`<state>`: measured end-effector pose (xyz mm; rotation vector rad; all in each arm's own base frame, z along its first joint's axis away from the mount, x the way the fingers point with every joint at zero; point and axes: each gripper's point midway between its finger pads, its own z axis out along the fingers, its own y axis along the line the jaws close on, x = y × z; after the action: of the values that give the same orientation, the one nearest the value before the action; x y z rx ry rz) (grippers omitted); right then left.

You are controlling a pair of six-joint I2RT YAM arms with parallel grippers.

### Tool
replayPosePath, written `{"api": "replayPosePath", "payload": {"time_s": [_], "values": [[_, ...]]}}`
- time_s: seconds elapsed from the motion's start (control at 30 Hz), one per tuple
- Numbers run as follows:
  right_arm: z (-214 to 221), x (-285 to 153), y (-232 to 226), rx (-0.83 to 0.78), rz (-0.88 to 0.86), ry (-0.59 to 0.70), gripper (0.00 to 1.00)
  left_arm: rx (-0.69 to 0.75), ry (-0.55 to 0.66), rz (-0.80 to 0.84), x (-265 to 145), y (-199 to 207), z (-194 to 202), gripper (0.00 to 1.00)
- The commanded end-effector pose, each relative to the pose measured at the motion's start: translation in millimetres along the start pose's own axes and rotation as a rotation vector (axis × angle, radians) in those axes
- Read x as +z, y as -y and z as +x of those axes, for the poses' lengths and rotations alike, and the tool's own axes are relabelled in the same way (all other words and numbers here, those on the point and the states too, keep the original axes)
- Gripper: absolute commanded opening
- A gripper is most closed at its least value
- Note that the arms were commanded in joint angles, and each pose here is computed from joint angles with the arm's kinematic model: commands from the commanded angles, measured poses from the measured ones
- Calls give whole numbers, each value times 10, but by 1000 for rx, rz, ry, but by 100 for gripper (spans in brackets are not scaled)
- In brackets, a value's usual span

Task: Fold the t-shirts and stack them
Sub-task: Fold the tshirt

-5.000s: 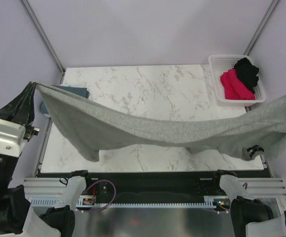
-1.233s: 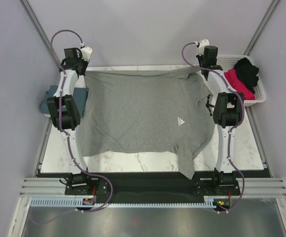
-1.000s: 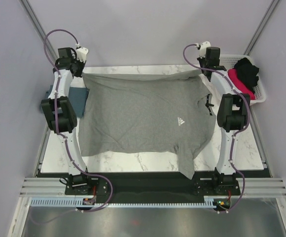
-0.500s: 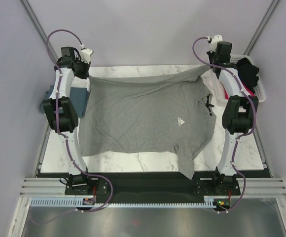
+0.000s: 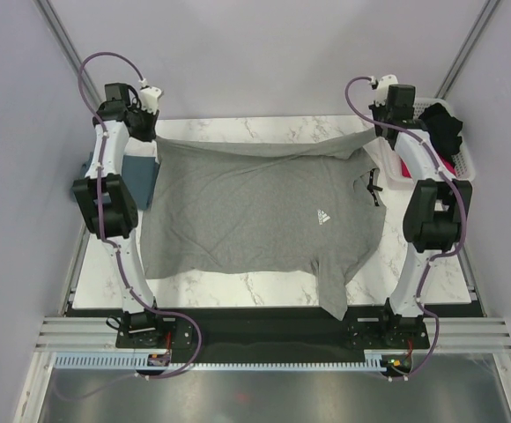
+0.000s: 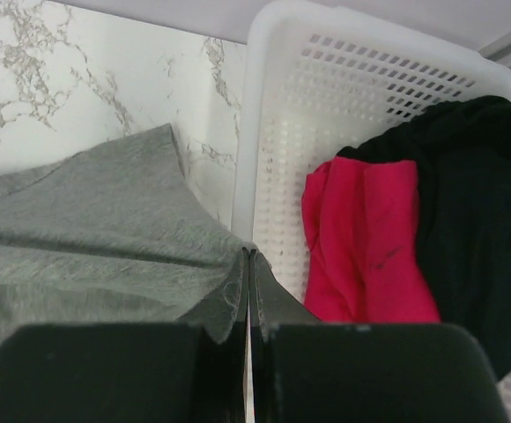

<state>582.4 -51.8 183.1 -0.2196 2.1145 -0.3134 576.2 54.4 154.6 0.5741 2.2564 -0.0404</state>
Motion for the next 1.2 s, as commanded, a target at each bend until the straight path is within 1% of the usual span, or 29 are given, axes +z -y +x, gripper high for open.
{"api": "replayPosePath", "payload": {"time_s": [0.0, 0.1, 0.23, 0.53, 0.67, 0.83, 0.93, 1.17], "values": [[-299, -426, 133, 32, 20, 86, 0, -7, 64, -23, -403, -35, -236, 2], [-304, -559, 156, 40, 19, 92, 0, -30, 65, -13, -474, -28, -186, 2], [-180, -679, 96, 44, -6, 66, 0, -53, 57, 7, -550, 19, -93, 2], [102, -996, -32, 57, -57, 20, 0, -61, 1, 66, -724, 302, 217, 2], [209, -1150, -72, 70, -70, 7, 0, -81, -33, 92, -714, 388, 407, 2], [388, -1263, -139, 79, -88, -26, 0, -107, -53, 101, -729, 421, 539, 2], [433, -1336, -172, 88, -102, -32, 0, -136, -81, 113, -709, 450, 695, 2], [529, -1418, -215, 97, -118, -56, 0, -155, -126, 128, -642, 502, 937, 2]]}}
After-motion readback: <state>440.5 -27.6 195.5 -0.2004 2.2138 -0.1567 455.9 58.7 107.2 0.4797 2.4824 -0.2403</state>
